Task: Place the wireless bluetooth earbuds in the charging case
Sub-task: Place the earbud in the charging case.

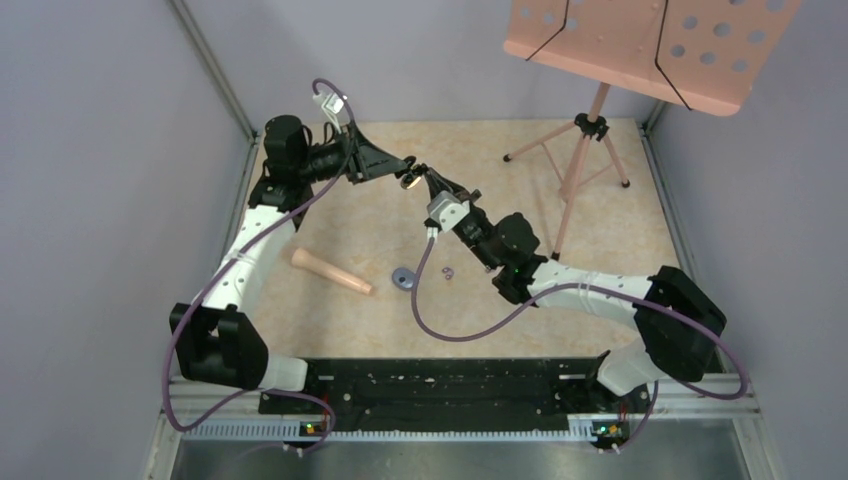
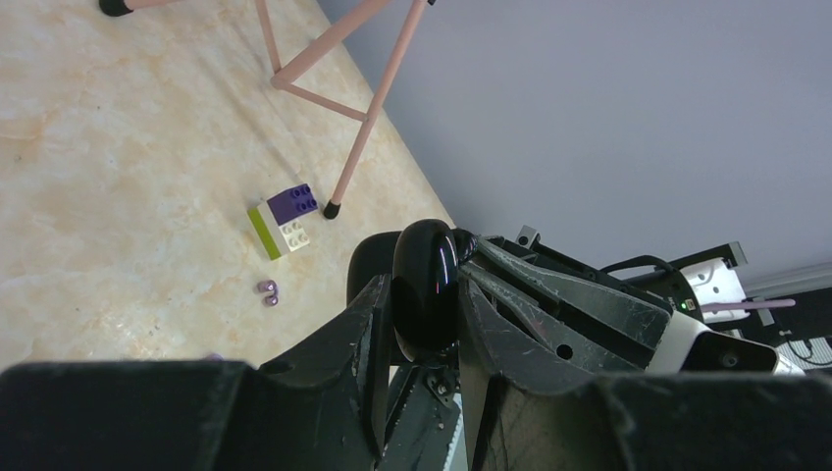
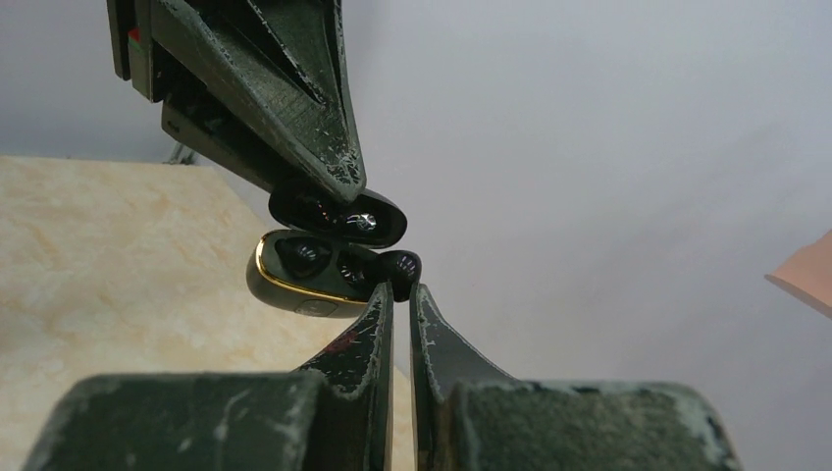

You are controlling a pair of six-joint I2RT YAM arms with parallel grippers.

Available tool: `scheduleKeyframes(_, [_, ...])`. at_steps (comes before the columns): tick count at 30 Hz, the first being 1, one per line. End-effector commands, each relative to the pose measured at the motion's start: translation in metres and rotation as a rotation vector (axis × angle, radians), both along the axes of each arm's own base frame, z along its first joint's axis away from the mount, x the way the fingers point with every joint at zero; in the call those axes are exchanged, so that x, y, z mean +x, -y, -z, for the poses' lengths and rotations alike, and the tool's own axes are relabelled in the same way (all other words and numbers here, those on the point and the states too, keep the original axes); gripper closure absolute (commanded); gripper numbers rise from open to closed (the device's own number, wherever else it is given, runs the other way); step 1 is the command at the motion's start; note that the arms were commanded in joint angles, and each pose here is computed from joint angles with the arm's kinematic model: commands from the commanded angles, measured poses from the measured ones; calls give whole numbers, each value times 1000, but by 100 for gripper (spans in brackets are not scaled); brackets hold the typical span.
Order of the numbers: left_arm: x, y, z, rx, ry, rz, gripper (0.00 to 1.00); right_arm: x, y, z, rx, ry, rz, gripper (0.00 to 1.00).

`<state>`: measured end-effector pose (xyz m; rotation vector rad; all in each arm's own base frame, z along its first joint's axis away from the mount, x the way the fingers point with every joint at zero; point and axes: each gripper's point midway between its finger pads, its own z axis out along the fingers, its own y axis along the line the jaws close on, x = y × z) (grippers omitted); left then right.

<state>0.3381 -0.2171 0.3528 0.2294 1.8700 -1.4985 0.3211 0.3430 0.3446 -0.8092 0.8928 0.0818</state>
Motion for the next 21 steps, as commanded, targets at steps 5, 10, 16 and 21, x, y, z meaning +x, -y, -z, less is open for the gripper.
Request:
scheduleKeyframes(5, [-10,4,-31,-37,114,71,100,-7,-9,-5,-5,77,-33,100])
scheduleKeyframes(10, [-9,4,-27,-31,111,72,100,-9,-14,-3,-46,73,-63,100])
scheduleKeyframes(16, [-6,3,-22,-16,118,58,100,-11,-22,7,-120,30,-97,99])
scheduleKeyframes(21, [-4,3,-16,-5,121,51,100,-11,-26,0,-120,-39,-122,95])
